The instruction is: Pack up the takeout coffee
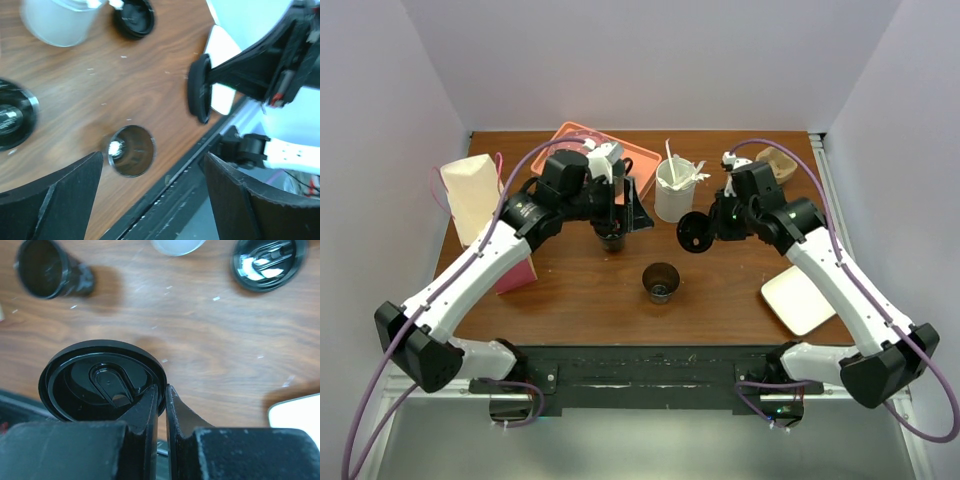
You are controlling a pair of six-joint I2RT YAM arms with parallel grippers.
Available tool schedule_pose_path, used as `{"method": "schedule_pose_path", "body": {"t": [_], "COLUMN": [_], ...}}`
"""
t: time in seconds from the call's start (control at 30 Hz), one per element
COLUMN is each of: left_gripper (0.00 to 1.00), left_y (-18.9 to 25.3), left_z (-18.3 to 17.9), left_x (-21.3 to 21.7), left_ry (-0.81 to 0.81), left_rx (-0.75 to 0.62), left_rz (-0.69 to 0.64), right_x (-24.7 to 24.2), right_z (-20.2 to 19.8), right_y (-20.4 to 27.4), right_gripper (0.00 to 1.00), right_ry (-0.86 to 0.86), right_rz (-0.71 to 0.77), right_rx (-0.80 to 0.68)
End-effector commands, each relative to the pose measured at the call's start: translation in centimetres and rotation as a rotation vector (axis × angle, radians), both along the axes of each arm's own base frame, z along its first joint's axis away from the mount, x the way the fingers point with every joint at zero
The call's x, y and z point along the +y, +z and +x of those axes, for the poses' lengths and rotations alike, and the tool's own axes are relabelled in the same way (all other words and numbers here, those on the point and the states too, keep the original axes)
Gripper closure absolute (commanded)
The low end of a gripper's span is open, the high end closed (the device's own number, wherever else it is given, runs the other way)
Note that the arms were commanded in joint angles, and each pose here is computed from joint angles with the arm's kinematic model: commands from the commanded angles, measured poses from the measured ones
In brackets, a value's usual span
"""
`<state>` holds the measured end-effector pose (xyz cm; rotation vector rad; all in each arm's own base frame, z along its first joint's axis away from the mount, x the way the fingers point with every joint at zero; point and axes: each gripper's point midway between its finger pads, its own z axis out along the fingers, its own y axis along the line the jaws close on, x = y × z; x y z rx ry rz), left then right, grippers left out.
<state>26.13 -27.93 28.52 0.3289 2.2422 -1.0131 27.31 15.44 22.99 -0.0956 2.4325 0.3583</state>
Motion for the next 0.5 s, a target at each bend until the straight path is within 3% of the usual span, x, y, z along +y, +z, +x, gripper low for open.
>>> {"method": "schedule_pose_path", "body": {"t": [0.0,0.27,0.47], "left_gripper": [0.15,0.25,0.46], "left_y": [1.2,-1.2,-1.9], "left_z": [-1.2,-1.1,-0.9], "left_x": [-3.3,-4.8,-4.9], "left_ry": [-0.116,-0.142,-0.139], "left_rx": [0.013,0.033,0.041], "left_rz": [-0.118,-0.058,-0.044], "right_x": [2.8,5.6,6.2], "right_z": [-1.3,-1.8,-2.0], "right_y": [-0.2,1.7,2.7], "right_gripper": [0.93,0.93,0.93], "right_ry": [0.002,0.031,0.044], "right_rz": [0.076,0.129,0.162], "right_rx": [0.049,0.022,0.008]}}
